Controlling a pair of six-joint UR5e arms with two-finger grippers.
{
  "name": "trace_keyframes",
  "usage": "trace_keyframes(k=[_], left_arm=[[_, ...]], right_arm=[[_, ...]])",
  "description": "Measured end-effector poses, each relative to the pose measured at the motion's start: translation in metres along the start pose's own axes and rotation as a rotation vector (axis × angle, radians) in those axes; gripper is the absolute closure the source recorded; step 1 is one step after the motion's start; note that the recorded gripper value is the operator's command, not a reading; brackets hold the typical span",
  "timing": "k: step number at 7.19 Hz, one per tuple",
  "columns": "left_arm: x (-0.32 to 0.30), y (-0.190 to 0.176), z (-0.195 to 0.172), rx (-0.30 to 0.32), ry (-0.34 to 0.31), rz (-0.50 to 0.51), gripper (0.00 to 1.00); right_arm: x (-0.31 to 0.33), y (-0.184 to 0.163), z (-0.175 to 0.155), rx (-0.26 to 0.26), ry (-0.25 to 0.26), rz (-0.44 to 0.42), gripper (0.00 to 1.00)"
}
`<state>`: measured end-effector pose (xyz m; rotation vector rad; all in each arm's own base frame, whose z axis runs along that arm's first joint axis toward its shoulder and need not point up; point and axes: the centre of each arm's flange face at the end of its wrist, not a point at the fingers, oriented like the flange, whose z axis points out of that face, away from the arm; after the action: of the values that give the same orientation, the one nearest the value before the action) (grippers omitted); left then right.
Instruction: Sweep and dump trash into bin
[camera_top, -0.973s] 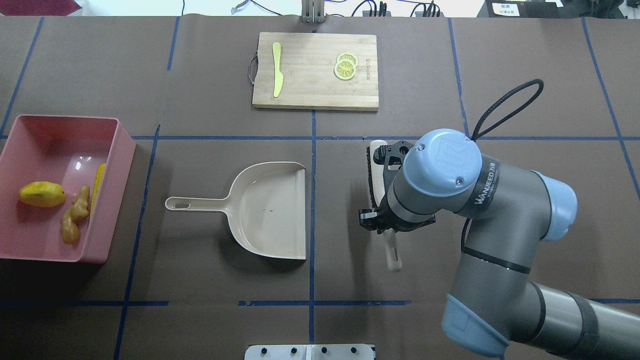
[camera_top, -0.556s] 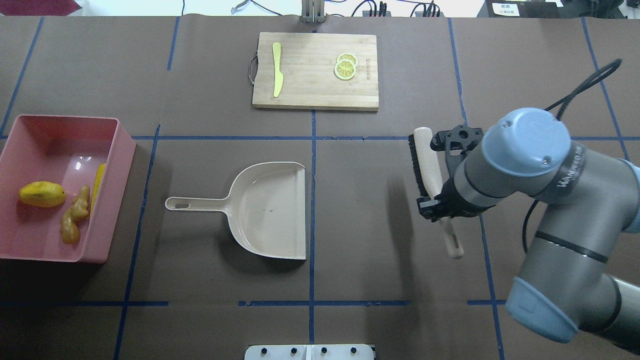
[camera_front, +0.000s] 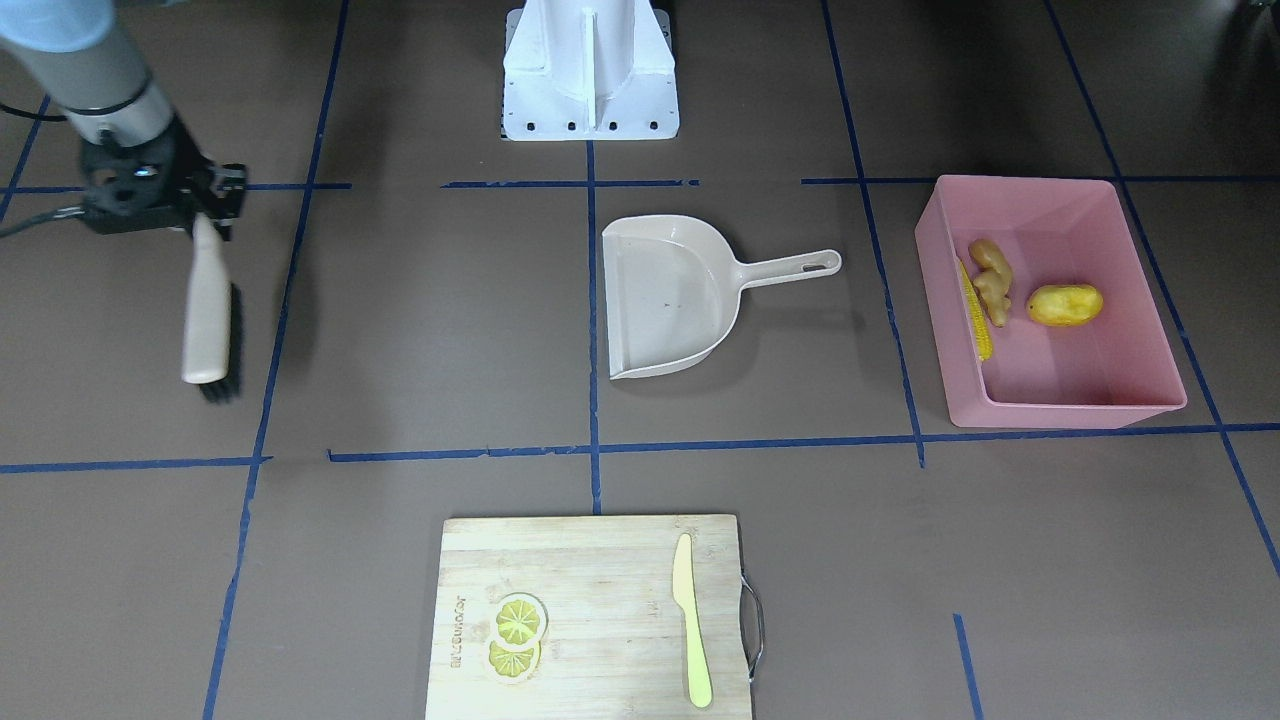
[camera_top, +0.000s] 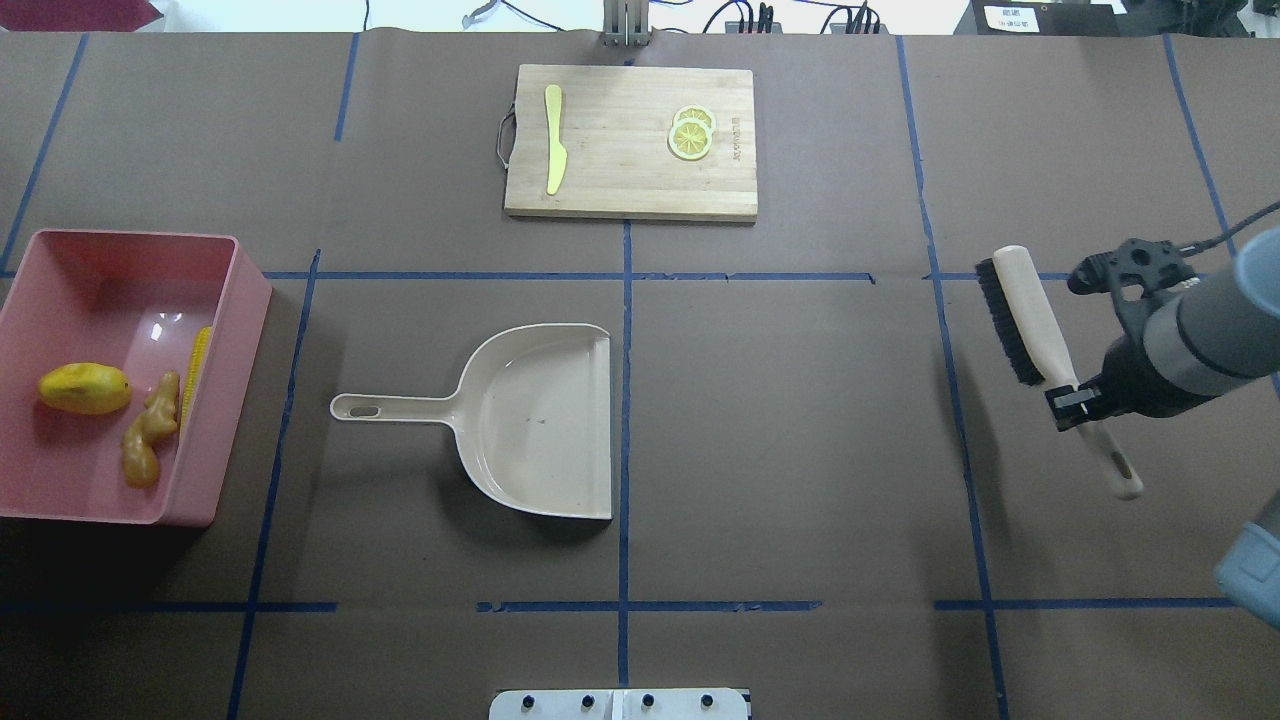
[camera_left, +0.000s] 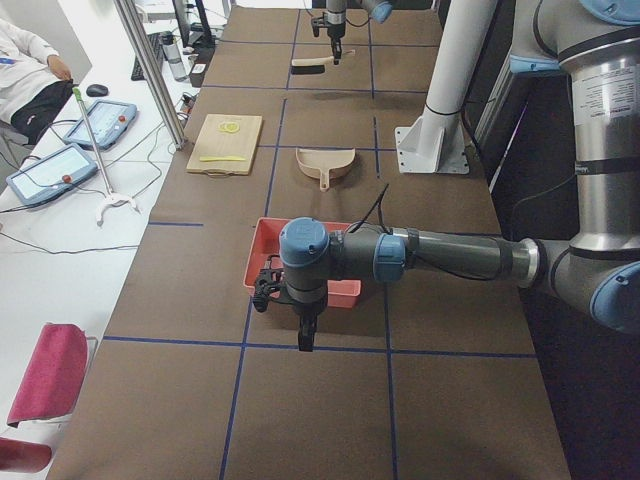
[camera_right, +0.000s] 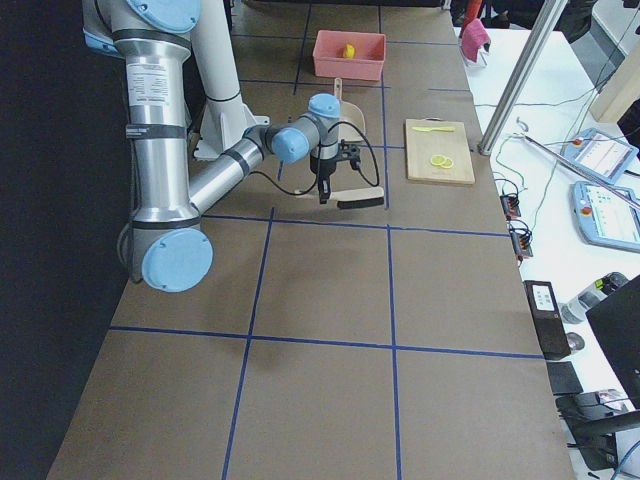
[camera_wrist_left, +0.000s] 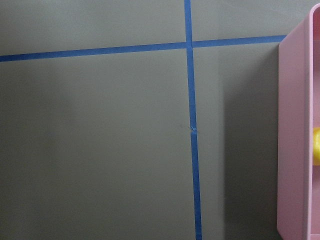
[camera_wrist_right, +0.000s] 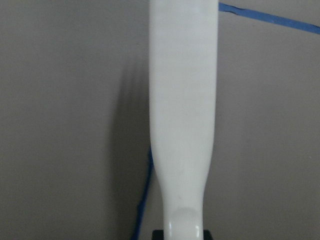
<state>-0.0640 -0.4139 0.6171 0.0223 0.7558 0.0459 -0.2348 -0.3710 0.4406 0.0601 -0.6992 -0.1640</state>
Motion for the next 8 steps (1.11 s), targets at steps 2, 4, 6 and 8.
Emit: trace_keyframes(k=[2,4,6,8], left_arm=[[0.002,0.0,-0.002,0.003,0.011,0.002,0.0],[0.005,0.001,-0.002,0.005,0.038,0.002,0.0],[0.006,0.001,-0.002,0.006,0.051,0.002,0.0],[0.006,0.001,-0.002,0.007,0.053,0.003,0.0]], right_arm=[[0.075,0.037,0.031,-0.02,-0.002,0.05,1.0],[0.13,0.068,0.071,-0.012,-0.022,0.106,1.0],[0.15,0.082,0.085,-0.031,-0.026,0.155,0.97],[0.161,0.089,0.094,-0.049,-0.017,0.17,0.38]])
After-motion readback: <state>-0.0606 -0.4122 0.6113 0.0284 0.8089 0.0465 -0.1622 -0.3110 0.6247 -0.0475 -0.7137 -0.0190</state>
